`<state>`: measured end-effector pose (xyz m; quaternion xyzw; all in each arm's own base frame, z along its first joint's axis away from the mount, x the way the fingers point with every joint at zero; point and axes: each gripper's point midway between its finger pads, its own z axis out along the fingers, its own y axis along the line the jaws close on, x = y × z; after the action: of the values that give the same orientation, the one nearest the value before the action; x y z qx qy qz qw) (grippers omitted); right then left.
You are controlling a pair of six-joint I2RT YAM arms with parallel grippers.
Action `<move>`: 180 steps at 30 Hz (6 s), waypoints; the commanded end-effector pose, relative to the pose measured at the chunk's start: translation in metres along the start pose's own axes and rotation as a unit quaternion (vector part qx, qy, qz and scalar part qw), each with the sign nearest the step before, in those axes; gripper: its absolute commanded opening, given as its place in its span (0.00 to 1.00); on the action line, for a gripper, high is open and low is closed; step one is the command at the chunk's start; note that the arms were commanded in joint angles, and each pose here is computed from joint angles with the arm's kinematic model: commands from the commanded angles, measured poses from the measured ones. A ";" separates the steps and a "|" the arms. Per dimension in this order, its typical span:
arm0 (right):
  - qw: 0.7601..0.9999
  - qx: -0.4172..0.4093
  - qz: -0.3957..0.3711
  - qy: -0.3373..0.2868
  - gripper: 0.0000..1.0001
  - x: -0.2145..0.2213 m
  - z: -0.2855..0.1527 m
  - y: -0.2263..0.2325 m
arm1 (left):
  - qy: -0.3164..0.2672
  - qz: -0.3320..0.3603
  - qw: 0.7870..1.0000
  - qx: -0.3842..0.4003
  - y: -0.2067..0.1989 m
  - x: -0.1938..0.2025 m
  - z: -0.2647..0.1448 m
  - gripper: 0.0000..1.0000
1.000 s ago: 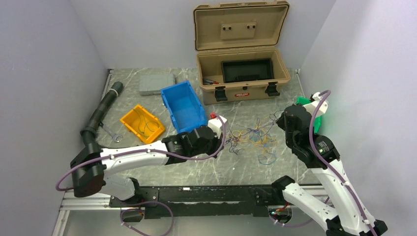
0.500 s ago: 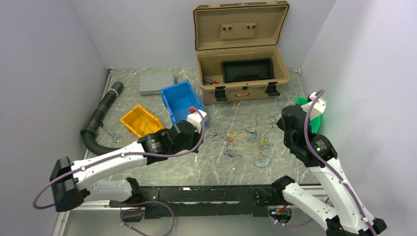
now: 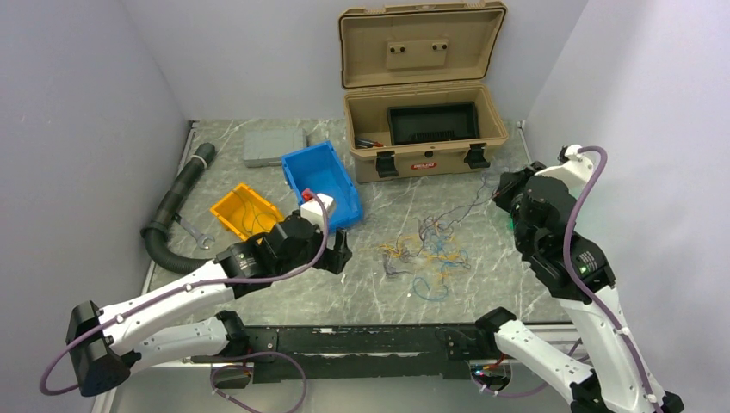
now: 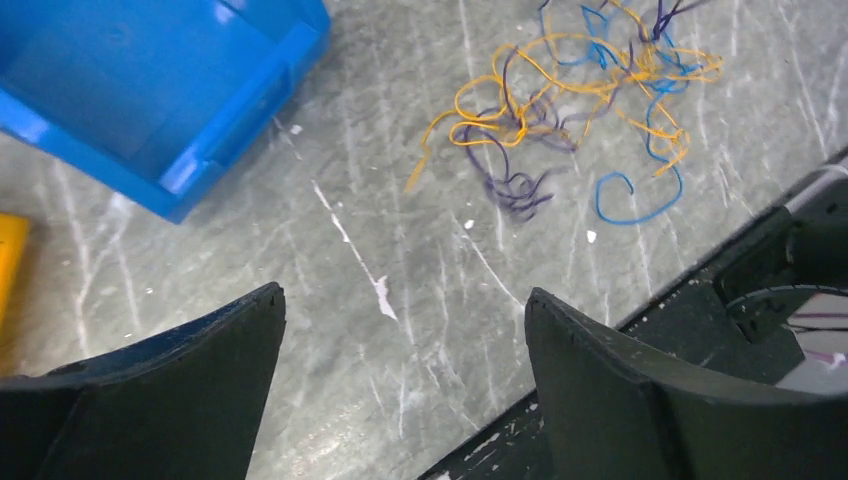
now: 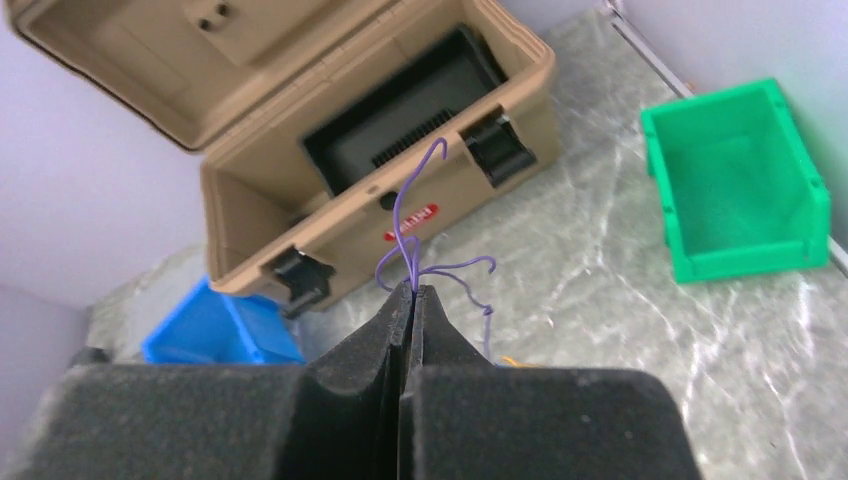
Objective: Untangle the cables
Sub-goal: Untie the cable.
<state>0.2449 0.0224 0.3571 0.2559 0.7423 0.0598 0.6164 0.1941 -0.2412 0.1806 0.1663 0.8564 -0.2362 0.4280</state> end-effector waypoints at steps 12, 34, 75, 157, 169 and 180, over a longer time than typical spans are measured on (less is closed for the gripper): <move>1.000 -0.019 -0.005 -0.002 0.00 0.006 0.025 0.028 | 0.064 0.031 0.993 0.094 -0.072 0.018 0.072 0.90; 1.000 0.022 0.010 0.013 0.00 0.037 0.031 0.002 | 0.154 -0.056 0.985 0.046 -0.116 0.089 0.190 0.33; 0.813 -0.391 -0.236 0.362 0.96 0.354 -0.045 0.101 | 0.000 0.058 0.996 0.068 -0.027 -0.092 -0.050 0.00; 0.905 -0.278 -0.251 0.200 0.00 0.321 0.030 0.049 | -0.260 -0.012 0.927 -0.270 0.121 -0.161 -0.255 0.00; 0.979 -0.037 -0.066 0.190 0.00 0.263 0.072 -0.036 | -0.281 -0.036 0.915 -0.289 0.129 -0.159 -0.265 0.00; 0.919 -0.314 -0.134 0.198 0.80 0.239 0.030 0.053 | -0.257 0.048 0.963 -0.065 0.043 -0.187 -0.224 0.00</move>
<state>0.2565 0.1406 0.0980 0.0085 0.8717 0.1887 0.4522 0.1772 -0.0663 0.4124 0.0546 0.7443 -0.1404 0.6507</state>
